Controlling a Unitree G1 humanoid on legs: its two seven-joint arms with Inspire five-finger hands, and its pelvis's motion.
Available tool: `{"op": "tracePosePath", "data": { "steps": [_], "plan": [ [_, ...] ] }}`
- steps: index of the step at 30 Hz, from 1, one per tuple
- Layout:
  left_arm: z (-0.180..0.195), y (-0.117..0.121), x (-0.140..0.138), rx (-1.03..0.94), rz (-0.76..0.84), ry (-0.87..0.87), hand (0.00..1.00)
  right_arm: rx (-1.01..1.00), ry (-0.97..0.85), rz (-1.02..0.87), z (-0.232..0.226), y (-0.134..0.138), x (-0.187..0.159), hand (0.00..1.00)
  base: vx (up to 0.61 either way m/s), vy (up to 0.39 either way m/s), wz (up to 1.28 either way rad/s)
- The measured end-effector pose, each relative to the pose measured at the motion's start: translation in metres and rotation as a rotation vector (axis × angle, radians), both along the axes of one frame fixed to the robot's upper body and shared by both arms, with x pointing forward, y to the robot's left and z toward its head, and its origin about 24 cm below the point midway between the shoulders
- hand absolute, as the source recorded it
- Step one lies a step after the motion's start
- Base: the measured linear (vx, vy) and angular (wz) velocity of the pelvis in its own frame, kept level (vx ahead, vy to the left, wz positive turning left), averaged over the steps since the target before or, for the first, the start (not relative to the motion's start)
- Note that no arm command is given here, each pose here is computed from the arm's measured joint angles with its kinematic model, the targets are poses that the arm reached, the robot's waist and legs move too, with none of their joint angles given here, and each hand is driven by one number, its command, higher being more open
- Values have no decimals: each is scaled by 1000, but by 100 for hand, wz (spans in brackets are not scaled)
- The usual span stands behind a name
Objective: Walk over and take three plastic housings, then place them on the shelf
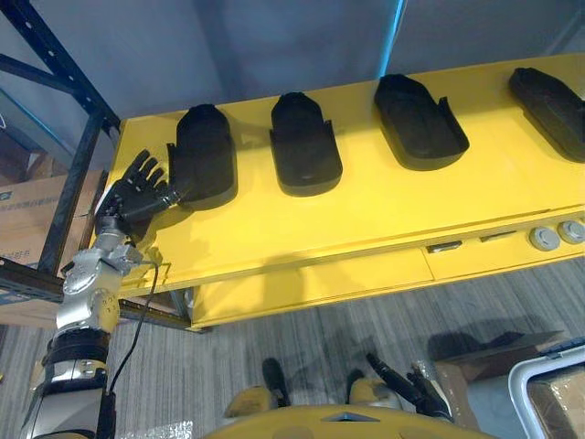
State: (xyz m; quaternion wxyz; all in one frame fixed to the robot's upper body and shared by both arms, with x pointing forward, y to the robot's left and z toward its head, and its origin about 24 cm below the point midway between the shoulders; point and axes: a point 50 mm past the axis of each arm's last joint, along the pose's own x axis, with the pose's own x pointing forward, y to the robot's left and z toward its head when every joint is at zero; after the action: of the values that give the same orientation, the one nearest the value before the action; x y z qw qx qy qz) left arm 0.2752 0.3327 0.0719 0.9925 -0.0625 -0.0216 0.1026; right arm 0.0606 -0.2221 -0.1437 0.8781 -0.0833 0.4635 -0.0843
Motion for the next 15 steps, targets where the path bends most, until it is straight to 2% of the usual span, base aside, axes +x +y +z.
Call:
{"op": "tracePosePath", "data": {
  "steps": [5,8,10,12,15],
  "plan": [
    [17,15,-6,187,256,-67,100,-8,2,-8,0,0,-1,100,2,3,1],
    [49,6,-11,195,327,-258,100,-13,6,-22,-1,1,-4,100,38,14,11],
    [72,-8,-14,192,298,-395,100,-12,7,-26,-1,2,-5,100,40,13,7],
    [101,-32,-18,198,203,-553,100,-17,5,-32,-1,1,-5,100,9,3,2],
    [116,-59,-22,206,56,-647,100,-20,3,-72,-1,-1,-8,100,6,5,-13]
  ]
}}
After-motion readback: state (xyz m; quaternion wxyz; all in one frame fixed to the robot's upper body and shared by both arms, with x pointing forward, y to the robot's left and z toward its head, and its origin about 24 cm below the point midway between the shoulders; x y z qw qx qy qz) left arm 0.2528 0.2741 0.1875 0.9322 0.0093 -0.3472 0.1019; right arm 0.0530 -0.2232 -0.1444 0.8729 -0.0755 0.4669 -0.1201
